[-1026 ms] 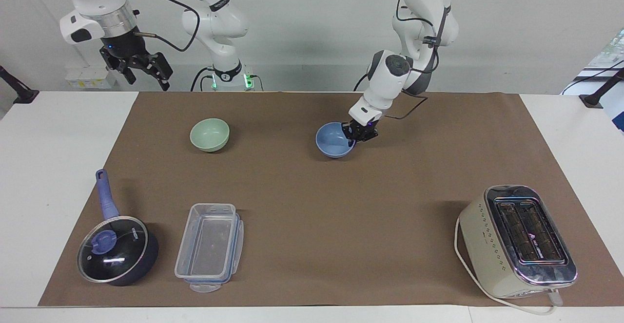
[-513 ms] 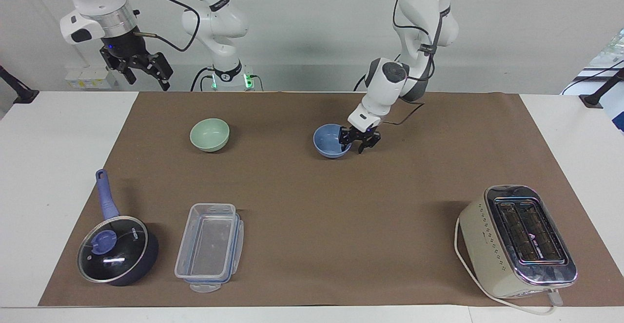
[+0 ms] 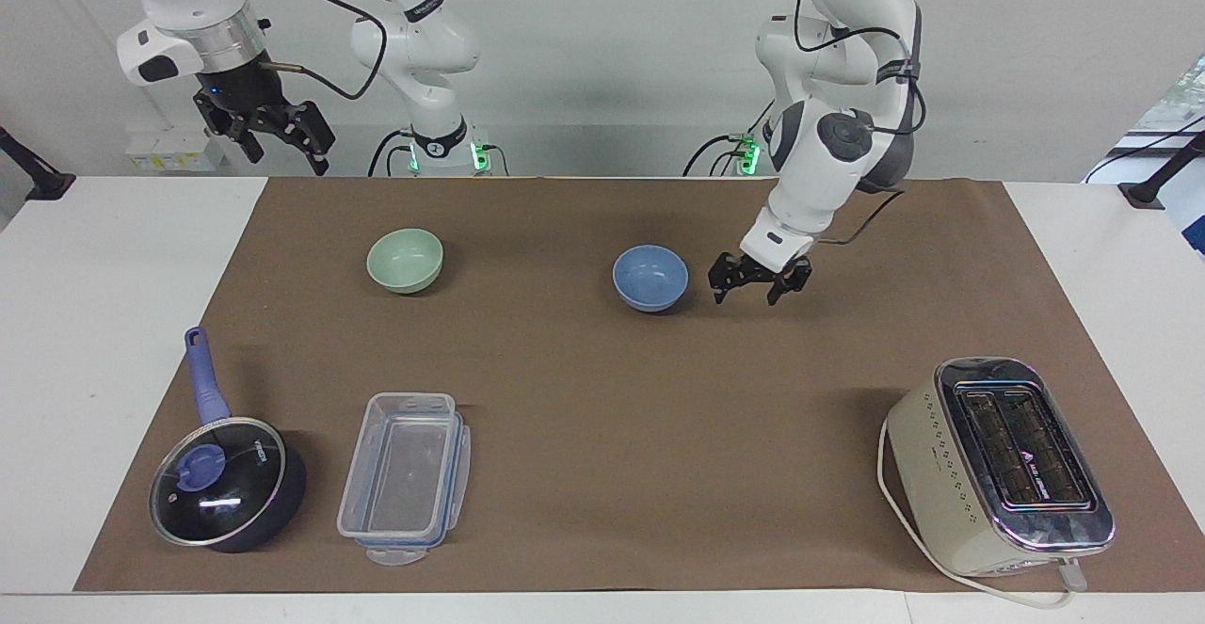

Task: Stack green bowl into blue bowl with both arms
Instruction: 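Withdraw the left gripper while the right gripper reaches the green bowl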

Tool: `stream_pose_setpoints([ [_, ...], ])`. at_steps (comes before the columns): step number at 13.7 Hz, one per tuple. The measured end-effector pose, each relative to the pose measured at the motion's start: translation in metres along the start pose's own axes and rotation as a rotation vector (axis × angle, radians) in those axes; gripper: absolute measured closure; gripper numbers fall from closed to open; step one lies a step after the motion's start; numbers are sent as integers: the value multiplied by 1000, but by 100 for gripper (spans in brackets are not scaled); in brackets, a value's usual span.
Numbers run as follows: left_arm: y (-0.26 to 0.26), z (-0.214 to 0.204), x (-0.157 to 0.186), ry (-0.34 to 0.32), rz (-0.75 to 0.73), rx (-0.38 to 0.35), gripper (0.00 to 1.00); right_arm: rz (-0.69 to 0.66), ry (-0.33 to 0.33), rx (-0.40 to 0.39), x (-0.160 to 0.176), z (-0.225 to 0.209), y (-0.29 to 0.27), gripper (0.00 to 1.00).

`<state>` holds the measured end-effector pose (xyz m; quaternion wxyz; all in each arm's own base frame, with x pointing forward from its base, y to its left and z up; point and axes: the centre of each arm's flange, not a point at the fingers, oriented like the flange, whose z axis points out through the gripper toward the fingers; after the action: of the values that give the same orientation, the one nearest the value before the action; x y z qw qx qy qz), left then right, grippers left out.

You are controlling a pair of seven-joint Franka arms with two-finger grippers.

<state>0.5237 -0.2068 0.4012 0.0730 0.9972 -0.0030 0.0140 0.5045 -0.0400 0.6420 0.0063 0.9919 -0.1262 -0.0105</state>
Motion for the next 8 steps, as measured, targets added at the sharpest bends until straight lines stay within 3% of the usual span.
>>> stream_pose_setpoints([
  [4, -71, -81, 37, -35, 97, 14, 0, 4, 0, 0, 0, 0, 2, 0],
  [8, -142, -148, 48, -37, 158, 78, 0, 7, 0, 1, 1, 1, 3, 0],
])
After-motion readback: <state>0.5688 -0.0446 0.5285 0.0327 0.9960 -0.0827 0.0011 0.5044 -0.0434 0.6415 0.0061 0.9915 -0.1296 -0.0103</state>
